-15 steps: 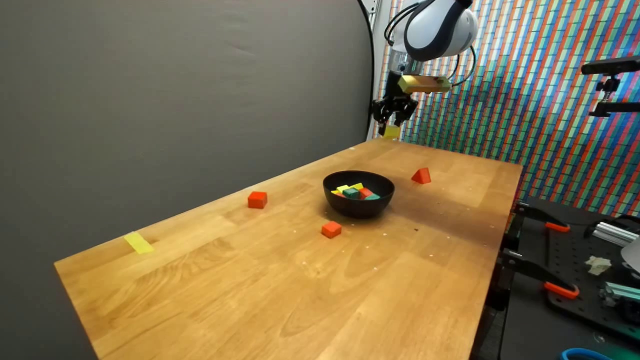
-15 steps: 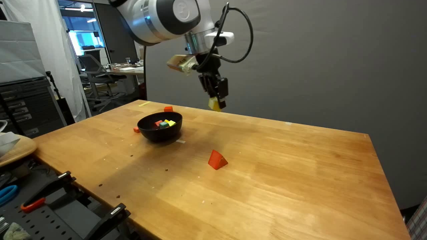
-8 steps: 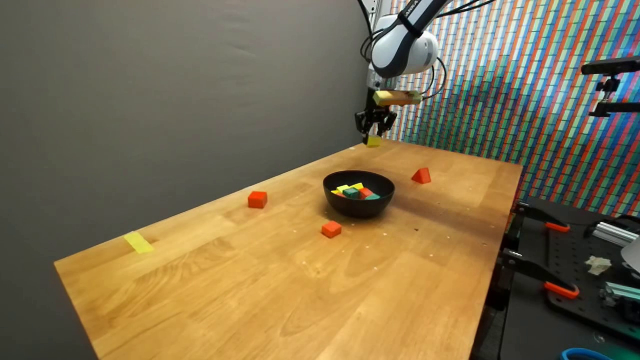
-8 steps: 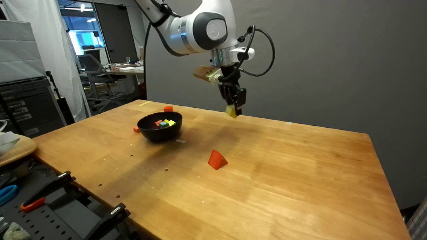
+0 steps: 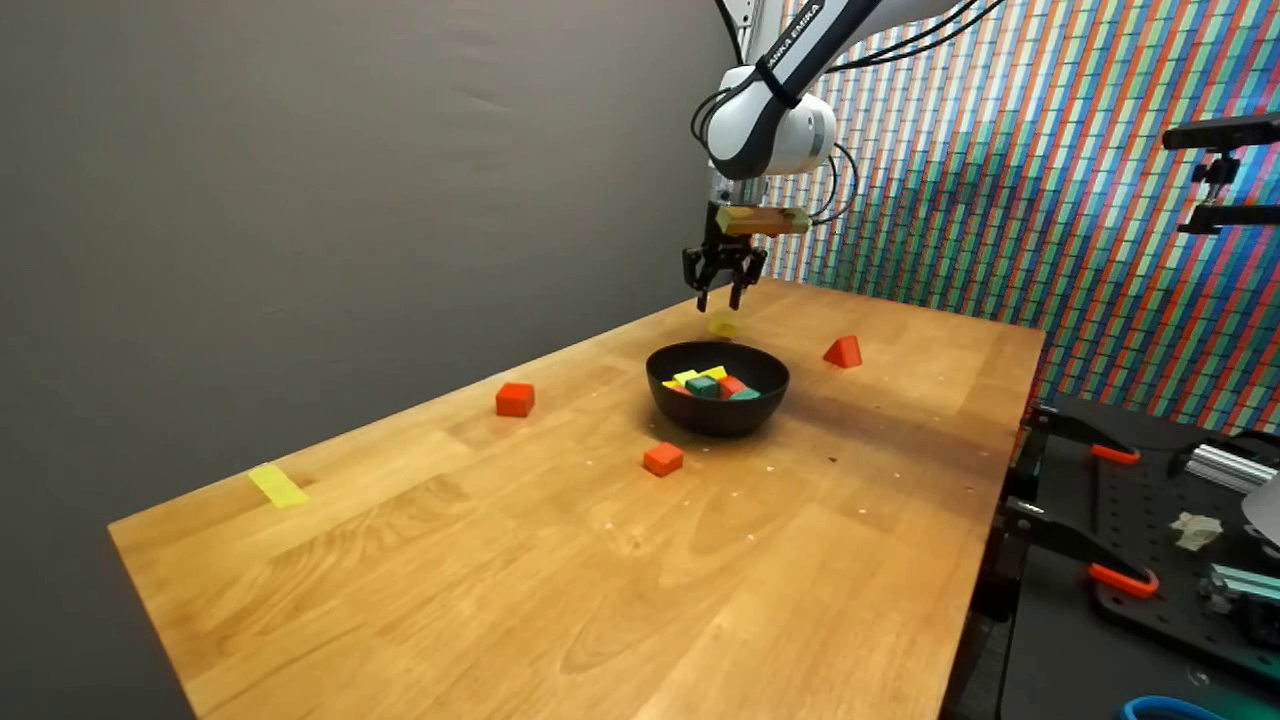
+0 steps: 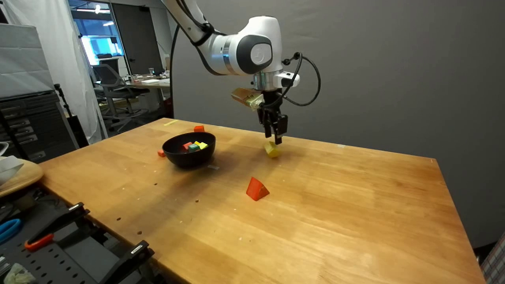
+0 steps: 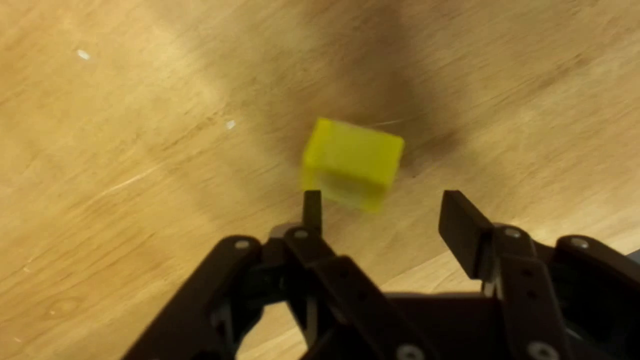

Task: Remove all the contents from the black bowl.

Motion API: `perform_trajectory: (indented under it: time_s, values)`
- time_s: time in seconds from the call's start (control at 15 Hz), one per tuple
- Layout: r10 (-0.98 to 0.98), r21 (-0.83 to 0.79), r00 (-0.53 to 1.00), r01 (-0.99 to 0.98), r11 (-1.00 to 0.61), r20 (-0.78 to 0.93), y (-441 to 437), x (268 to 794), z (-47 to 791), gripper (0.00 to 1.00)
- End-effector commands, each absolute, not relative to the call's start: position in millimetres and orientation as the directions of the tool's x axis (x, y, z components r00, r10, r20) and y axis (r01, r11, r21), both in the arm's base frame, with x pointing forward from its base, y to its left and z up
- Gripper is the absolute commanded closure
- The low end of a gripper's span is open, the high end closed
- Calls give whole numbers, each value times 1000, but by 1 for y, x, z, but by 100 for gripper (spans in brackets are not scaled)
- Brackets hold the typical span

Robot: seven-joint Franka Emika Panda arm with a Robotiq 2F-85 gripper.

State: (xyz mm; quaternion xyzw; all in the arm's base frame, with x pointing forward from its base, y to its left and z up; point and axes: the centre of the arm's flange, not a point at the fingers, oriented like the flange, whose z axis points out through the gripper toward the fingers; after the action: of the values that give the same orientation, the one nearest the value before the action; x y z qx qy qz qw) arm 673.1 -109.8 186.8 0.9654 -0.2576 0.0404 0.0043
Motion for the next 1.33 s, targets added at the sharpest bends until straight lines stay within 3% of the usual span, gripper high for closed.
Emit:
perform_trajectory:
  time_s: [0.0,0.2,0.8,1.13,1.27]
  values:
    - [-440,-34,897,-438,-898,48,-89,678,210,4]
    - [-379,-1,924,-380,-925,41,-57,666,234,0]
    - [63,6,980,65,-998,-188,48,643,240,0]
    - [181,-94,957,164,-982,-227,69,643,206,0]
    - [152,-60,961,142,-988,-231,73,637,202,0]
